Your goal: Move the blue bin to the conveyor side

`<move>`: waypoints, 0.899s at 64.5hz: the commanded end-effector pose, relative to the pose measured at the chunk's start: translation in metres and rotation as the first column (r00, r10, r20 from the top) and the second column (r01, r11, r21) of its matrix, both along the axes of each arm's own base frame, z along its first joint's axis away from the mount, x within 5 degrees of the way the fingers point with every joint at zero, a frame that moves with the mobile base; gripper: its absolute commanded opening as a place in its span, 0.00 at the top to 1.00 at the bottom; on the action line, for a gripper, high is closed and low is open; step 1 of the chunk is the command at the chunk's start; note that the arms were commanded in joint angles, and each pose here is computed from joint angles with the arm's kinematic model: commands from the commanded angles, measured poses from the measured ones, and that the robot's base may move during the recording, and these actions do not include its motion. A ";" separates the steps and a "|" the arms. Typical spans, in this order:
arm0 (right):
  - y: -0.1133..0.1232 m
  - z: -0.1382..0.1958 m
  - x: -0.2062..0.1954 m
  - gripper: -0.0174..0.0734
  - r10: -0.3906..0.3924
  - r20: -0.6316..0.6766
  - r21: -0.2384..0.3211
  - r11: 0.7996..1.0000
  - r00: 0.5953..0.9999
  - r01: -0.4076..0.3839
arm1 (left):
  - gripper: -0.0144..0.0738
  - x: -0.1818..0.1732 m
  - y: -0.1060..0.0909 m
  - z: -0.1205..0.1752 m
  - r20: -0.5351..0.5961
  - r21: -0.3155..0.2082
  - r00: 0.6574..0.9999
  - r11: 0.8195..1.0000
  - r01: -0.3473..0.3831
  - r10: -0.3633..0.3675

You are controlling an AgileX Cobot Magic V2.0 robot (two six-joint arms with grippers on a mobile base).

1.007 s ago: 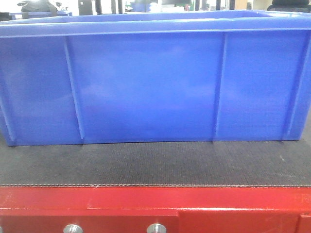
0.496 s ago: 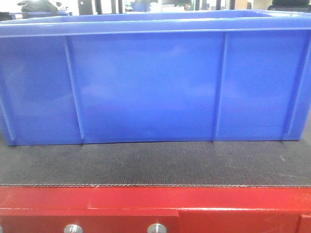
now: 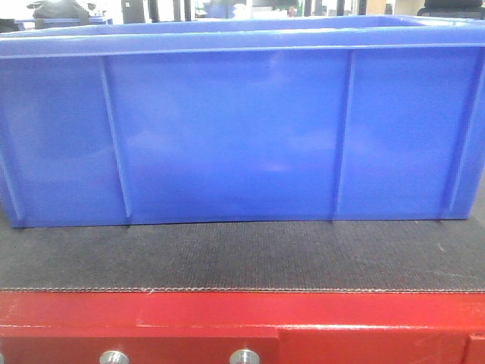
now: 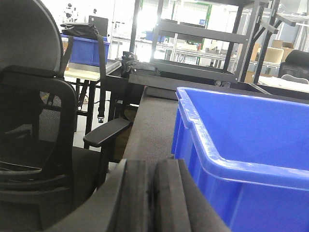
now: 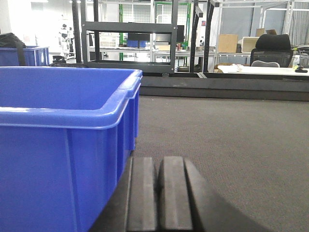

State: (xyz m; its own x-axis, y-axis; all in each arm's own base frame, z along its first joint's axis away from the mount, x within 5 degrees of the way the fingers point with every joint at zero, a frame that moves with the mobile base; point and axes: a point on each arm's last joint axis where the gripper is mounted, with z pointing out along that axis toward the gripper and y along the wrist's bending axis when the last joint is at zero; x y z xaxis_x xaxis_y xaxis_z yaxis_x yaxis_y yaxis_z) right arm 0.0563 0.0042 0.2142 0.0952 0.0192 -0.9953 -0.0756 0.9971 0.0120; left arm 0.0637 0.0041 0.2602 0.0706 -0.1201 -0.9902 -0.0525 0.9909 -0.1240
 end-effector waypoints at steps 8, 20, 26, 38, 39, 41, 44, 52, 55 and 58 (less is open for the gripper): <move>0.000 0.002 -0.001 0.91 -0.005 0.029 0.000 1.000 1.000 0.005 | 0.82 0.000 0.000 -0.004 0.010 -0.004 1.000 1.000 -0.001 0.001; 0.000 0.002 -0.001 0.91 -0.005 0.029 0.000 1.000 1.000 0.005 | 0.82 -0.004 -0.003 -0.034 0.121 0.044 0.992 0.998 0.035 -0.040; 0.000 0.002 -0.001 0.91 -0.005 0.029 0.000 1.000 1.000 0.005 | 0.82 -0.009 -0.003 -0.035 0.153 0.058 0.987 0.998 0.034 -0.043; 0.000 0.002 -0.001 0.91 -0.005 0.029 0.000 1.000 1.000 0.005 | 0.82 -0.008 -0.003 -0.045 0.042 0.075 0.998 0.996 0.041 -0.044; 0.000 0.002 -0.001 0.91 -0.005 0.029 0.000 1.000 1.000 0.005 | 0.82 -0.008 -0.003 -0.045 0.042 0.075 0.998 0.996 0.041 -0.044; 0.000 0.002 -0.001 0.91 -0.005 0.029 0.000 1.000 1.000 0.005 | 0.82 -0.008 -0.003 -0.044 0.051 0.080 0.998 0.996 0.039 -0.044; 0.000 0.002 -0.001 0.91 -0.005 0.029 0.000 1.000 1.000 0.005 | 0.82 -0.008 -0.003 -0.043 0.064 0.088 0.997 0.995 0.037 -0.043; 0.000 0.002 -0.001 0.91 -0.005 0.029 0.000 1.000 1.000 0.005 | 0.82 -0.008 -0.003 -0.043 0.064 0.100 0.997 0.994 0.036 -0.043; 0.000 0.002 -0.001 0.91 -0.005 0.029 0.000 1.000 1.000 0.005 | 0.82 -0.008 -0.003 -0.043 0.062 0.103 0.997 0.994 0.036 -0.043; 0.000 0.002 -0.001 0.91 -0.005 0.029 0.000 1.000 1.000 0.005 | 0.82 -0.008 -0.003 -0.043 0.062 0.103 0.997 0.994 0.036 -0.043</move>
State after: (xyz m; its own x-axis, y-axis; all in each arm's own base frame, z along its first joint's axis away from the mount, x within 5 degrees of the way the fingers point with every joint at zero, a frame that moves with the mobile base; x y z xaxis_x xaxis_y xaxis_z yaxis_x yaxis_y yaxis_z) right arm 0.0563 0.0042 0.2142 0.0956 0.0192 -0.9952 -0.0753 0.9971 0.0120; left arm 0.0565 0.0011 0.2145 0.1064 -0.0344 -0.9937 -0.0145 0.9992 -0.0361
